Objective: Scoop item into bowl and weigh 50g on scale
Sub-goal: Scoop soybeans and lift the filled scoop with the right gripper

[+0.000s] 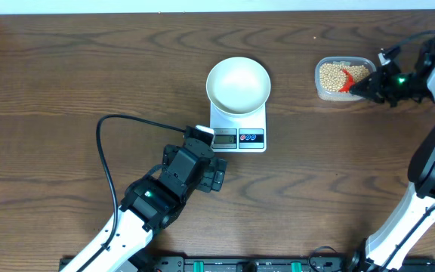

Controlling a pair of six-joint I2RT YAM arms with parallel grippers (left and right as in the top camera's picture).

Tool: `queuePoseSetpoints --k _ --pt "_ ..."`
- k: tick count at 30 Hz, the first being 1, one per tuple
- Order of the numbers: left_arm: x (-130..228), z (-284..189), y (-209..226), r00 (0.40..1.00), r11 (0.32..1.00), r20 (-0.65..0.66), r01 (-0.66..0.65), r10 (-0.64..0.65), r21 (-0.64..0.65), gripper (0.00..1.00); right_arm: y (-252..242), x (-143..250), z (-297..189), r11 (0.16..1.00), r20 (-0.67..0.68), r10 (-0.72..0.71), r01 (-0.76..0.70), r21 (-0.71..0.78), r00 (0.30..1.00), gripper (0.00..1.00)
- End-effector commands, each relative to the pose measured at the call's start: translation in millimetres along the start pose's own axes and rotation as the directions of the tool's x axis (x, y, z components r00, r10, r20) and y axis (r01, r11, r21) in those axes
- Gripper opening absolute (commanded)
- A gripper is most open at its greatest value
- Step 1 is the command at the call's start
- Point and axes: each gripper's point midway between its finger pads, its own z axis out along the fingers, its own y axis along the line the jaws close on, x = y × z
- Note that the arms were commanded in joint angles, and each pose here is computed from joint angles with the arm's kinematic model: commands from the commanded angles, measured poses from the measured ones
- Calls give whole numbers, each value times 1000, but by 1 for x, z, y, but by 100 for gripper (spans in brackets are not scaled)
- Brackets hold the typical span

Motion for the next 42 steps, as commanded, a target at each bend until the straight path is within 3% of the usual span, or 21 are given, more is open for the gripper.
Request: queuePoseSetpoints --k 1,21,42 --pt "-2 0 2 1000 1000 9 1 -1 -16 94 2 0 -4 994 18 -4 6 -113 1000 1" --pt "-2 0 2 1000 1000 9 1 -1 -16 94 1 -4 -24 917 142 47 13 -399 989 1" --pt "-2 0 2 1000 1000 9 1 -1 -16 94 20 -9 -54 819 181 94 27 -574 979 1"
